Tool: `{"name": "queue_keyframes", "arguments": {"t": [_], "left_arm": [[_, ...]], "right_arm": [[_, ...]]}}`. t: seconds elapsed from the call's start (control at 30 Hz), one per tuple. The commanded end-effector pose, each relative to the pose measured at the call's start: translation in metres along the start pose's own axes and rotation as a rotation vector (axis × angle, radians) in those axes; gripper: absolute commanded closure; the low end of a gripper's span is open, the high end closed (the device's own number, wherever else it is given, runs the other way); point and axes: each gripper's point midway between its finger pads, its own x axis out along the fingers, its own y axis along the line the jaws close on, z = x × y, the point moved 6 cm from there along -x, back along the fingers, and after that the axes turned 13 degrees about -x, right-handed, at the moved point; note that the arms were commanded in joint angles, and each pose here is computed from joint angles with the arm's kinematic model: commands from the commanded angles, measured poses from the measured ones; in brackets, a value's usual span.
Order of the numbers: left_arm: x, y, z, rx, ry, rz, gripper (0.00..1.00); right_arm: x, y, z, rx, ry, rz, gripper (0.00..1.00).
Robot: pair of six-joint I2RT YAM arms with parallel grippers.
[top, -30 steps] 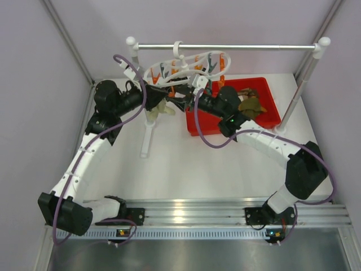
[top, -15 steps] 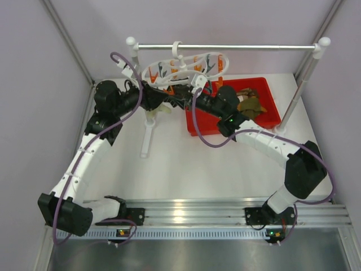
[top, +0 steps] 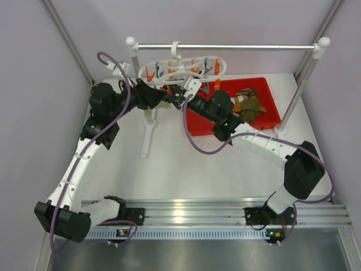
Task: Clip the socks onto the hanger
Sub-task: Open the clamp at the hanger.
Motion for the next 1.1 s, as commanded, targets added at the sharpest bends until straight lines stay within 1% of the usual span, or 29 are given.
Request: {"name": "queue_keyframes", "arguments": {"t": [0.0, 0.07, 0.27, 0.43, 0.7, 0.8, 0.93, 1.07], "left_arm": [[0.003, -0.005, 0.01, -0.05, -0.053, 0.011, 0.4], [0.004, -0.004, 0.011, -0.073, -0.061, 0.02, 0.36], [0.011, -0.006, 0.013, -0.104, -0.065, 0.013, 0.35], [0.015, -0.01, 0.015, -0.108, -0.082, 0.015, 0.36], [0.018, -0.015, 0.027, -0.134, -0.143, 0.04, 0.37], [0.021, -0.016, 0.029, -0.15, -0.146, 0.044, 0.38], [0.025, -0.01, 0.028, -0.142, -0.151, 0.093, 0.4], [0.026, -0.009, 0.023, -0.138, -0.126, 0.086, 0.41]], "right_arm": [[0.009, 0.003, 0.016, -0.035, -0.056, -0.019, 1.0], [0.009, 0.005, 0.014, -0.039, -0.051, -0.018, 1.0], [0.01, 0.008, 0.011, -0.07, -0.032, -0.034, 1.0], [0.012, 0.01, 0.01, -0.11, -0.01, -0.054, 1.0], [0.014, 0.014, 0.006, -0.152, 0.044, -0.085, 1.0], [0.015, 0.016, 0.006, -0.15, 0.048, -0.089, 1.0], [0.016, 0.014, 0.008, -0.141, 0.048, -0.096, 1.0], [0.017, 0.014, 0.008, -0.129, 0.048, -0.097, 1.0]]}}
